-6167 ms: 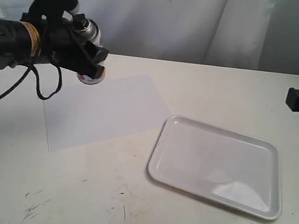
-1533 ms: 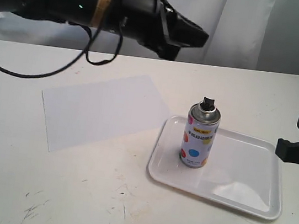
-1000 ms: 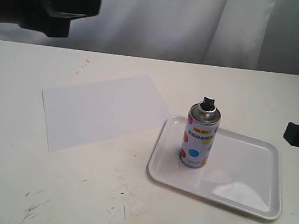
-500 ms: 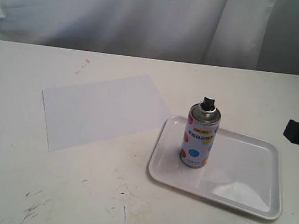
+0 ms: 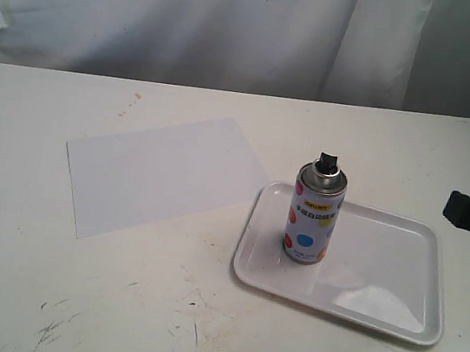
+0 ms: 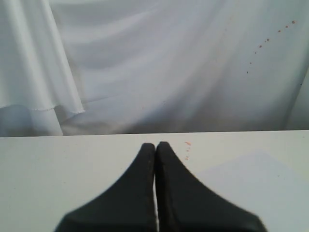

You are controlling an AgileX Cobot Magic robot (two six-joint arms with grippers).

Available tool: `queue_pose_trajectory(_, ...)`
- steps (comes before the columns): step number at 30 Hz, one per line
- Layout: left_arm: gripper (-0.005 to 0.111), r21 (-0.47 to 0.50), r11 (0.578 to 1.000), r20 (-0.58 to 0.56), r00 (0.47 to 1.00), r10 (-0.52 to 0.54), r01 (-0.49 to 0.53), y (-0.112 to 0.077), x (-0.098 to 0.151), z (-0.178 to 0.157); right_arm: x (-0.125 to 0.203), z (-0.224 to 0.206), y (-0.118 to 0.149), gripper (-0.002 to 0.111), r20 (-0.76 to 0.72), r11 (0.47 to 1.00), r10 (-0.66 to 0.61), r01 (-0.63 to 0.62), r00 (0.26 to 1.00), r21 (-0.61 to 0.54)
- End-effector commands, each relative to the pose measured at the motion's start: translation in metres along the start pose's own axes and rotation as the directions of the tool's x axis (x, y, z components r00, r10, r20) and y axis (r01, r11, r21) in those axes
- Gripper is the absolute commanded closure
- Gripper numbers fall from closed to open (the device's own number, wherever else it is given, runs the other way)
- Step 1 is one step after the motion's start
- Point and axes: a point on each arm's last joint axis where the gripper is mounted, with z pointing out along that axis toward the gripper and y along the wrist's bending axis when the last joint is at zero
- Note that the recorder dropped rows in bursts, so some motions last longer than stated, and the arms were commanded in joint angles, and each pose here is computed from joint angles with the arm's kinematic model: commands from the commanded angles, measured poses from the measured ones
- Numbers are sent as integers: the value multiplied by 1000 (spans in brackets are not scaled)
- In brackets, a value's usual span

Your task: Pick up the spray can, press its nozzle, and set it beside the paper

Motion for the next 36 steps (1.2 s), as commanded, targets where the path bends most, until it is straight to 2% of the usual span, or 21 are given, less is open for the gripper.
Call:
queue_pose_trajectory(1,107,0,1000,-10,1000,-3,3,0,2,0,2,-1,0,108,-6,1000,-8,8,1000,-5)
queue_pose_trajectory(28,107,0,1000,-10,1000,-3,3,0,2,0,2,-1,0,108,-6,1000,-8,8,1000,-5)
queue_pose_trajectory(31,107,14,999,-20,999,-39,39,-1,3,-3,2,-1,0,108,-6,1000,-8,8,1000,-5)
queue_pose_trajectory(33,107,2,994,-10,994,113,-113,2,3,-8,2,-1,0,108,-6,1000,-8,8,1000,-5)
queue_pose_trajectory(34,107,0,993,-14,993,114,-114,3,5,-11,2,-1,0,108,-6,1000,-8,8,1000,-5)
queue_pose_trajectory(36,107,-18,999,-17,999,42,-42,6,12,-17,2,-1,0,108,-6,1000,-8,8,1000,-5)
